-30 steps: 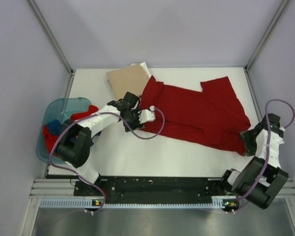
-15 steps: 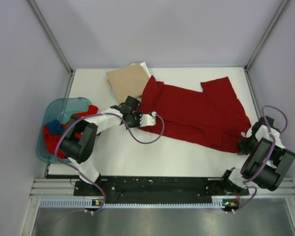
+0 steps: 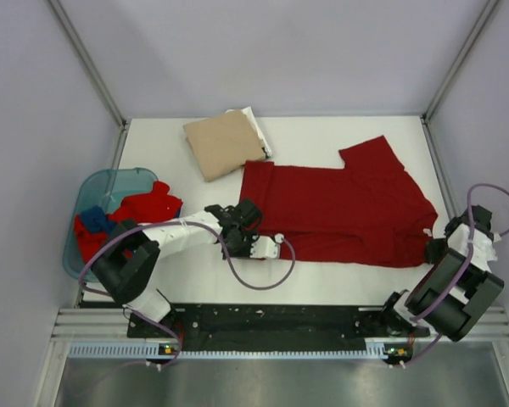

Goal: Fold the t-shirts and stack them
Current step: Fold the flattened tshirt in 1/3 of the way

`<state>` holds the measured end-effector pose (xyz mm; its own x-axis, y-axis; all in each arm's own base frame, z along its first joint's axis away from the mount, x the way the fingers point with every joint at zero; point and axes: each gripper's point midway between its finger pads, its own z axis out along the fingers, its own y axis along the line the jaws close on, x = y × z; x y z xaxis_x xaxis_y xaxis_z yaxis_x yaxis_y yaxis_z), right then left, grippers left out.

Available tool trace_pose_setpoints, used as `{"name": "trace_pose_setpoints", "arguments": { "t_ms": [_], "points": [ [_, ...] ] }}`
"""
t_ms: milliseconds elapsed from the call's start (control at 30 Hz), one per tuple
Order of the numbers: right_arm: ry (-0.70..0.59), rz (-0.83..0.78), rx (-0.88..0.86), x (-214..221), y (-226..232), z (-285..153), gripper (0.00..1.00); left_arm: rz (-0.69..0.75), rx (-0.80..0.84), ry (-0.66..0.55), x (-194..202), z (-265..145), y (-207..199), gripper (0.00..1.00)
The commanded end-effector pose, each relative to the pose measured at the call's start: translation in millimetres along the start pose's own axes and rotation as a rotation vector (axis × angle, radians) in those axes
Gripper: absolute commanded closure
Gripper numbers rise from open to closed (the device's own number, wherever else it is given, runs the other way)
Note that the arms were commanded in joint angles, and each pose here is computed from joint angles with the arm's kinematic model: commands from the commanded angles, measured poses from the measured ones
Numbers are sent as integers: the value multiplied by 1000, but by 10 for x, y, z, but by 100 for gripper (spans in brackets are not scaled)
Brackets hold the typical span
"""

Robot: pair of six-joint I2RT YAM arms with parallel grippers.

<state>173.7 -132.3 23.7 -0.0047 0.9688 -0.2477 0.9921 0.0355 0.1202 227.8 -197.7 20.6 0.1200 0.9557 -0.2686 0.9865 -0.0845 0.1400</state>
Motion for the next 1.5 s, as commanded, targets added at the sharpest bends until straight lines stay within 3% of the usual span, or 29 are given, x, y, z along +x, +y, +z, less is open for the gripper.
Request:
{"name": "trace_pose_setpoints", "arguments": {
  "t_ms": [0, 133, 200, 267, 300, 433, 533, 633, 667, 767, 833, 867, 1100, 1167, 1333, 1467],
  "points": [
    [-98, 26, -14, -232, -46, -54, 100, -58, 227, 78, 167, -220, -761, 100],
    [-68, 51, 8, -229, -95, 8, 100, -91, 299, 63, 126, -330, -1003, 97],
    [-49, 52, 13, -215, -81, 38, 100, -93, 311, 28, 36, -358, -1015, 67],
    [-21, 25, -6, -204, -19, 38, 100, -110, 274, 20, -29, -406, -894, 54],
    [-5, 6, -19, -193, 11, 35, 100, -115, 243, 18, -58, -451, -797, 41],
    [15, -18, -79, -176, 119, -39, 62, -226, 114, -78, -165, -760, -175, 36],
    [28, -26, -163, -119, 235, -177, 51, -325, 66, -168, -165, -864, 230, 36],
    [-48, -103, -206, -110, 329, -411, 40, -301, 136, -200, -239, -720, 212, 36],
    [-101, -136, -192, -145, 324, -505, 32, -295, 154, -218, -275, -665, 201, 35],
    [-172, -227, -202, -85, 364, -760, 31, -296, 135, -215, -272, -507, 308, 34],
    [-169, -252, -259, 3, 412, -902, 1, -311, 91, -185, -207, -402, 435, 34],
    [-160, -266, -280, 55, 427, -950, 1, -317, 79, -166, -162, -348, 473, 34],
    [-141, -428, -311, 377, 376, -1260, 2, -322, 152, -122, -40, -25, 348, 39],
    [-93, -464, -356, 566, 383, -1293, 9, -328, 170, -124, -36, 13, 307, 52],
    [55, -536, -365, 1063, 215, -1133, 27, -348, 146, -141, -67, -39, 342, 100],
    [119, -561, -347, 1251, 157, -956, 35, -361, 127, -143, -60, -94, 372, 100]
  ]
}}
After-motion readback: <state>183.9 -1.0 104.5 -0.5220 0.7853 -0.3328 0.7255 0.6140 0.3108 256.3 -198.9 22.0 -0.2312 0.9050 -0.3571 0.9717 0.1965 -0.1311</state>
